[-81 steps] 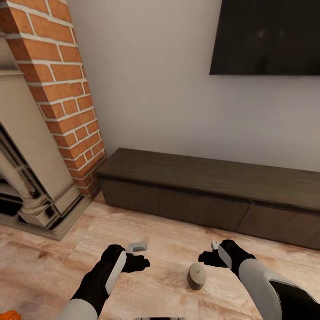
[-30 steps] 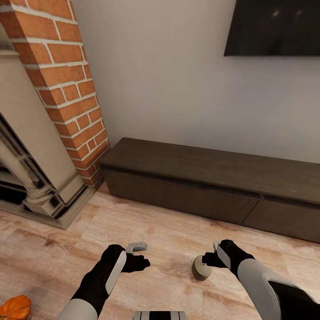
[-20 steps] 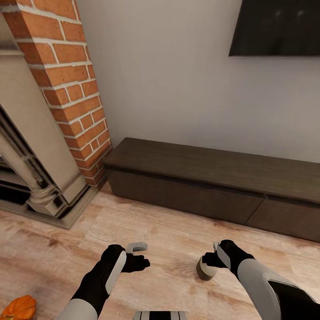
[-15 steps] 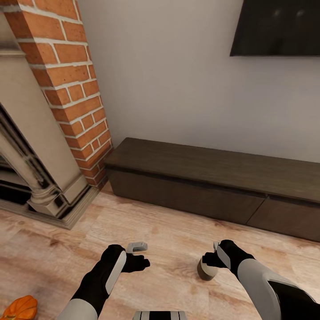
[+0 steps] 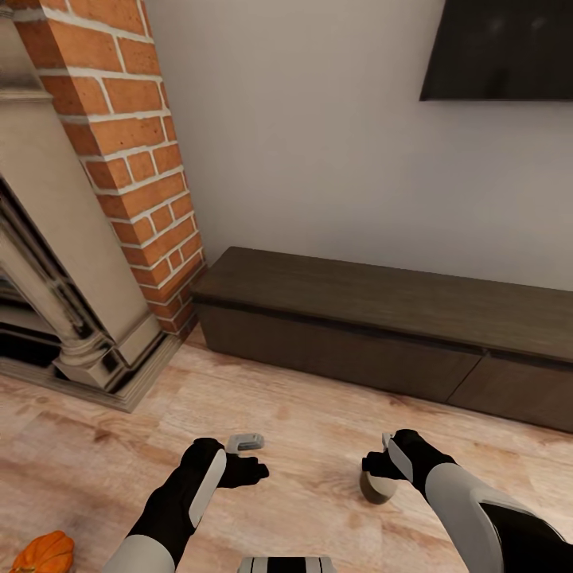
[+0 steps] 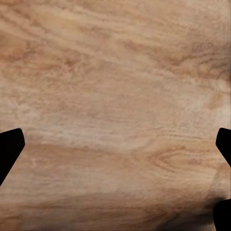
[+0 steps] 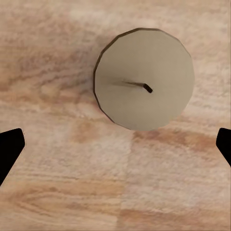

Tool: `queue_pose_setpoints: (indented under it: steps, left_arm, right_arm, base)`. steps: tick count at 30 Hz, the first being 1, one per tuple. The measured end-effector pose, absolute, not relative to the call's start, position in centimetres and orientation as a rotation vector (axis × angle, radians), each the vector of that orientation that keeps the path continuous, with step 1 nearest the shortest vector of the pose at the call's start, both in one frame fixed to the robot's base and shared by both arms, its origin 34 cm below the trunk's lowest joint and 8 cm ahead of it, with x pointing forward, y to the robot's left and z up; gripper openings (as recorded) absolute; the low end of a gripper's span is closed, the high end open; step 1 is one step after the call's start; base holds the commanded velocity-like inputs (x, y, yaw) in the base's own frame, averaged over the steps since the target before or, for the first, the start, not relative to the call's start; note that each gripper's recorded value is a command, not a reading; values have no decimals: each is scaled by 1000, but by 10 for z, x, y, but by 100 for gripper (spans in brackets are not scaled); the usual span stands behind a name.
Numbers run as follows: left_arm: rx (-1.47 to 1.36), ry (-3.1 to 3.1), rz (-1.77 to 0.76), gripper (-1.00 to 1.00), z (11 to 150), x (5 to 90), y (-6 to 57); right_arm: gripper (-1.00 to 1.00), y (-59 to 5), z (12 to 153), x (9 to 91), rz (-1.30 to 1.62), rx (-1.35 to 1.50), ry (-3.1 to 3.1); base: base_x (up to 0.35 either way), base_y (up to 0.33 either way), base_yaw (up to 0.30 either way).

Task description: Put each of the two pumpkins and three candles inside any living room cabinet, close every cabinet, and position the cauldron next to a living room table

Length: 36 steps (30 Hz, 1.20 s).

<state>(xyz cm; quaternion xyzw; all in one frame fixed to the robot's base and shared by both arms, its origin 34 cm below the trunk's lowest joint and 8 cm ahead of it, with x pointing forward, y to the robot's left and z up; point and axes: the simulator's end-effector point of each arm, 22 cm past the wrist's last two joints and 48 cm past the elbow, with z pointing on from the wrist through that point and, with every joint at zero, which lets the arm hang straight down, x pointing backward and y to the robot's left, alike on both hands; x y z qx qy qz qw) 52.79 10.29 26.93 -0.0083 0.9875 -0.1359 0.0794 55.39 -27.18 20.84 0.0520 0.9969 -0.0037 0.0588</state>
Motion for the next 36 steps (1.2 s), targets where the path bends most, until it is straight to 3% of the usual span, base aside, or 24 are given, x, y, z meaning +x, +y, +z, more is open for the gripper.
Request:
queue_pose_setpoints:
  steps: [36]
  left_arm:
    - [-34,2995,-416,100,249,518,102]
  right_arm:
    - [100,-273,186,541,-18,162,3059]
  base:
    - [1,5,0]
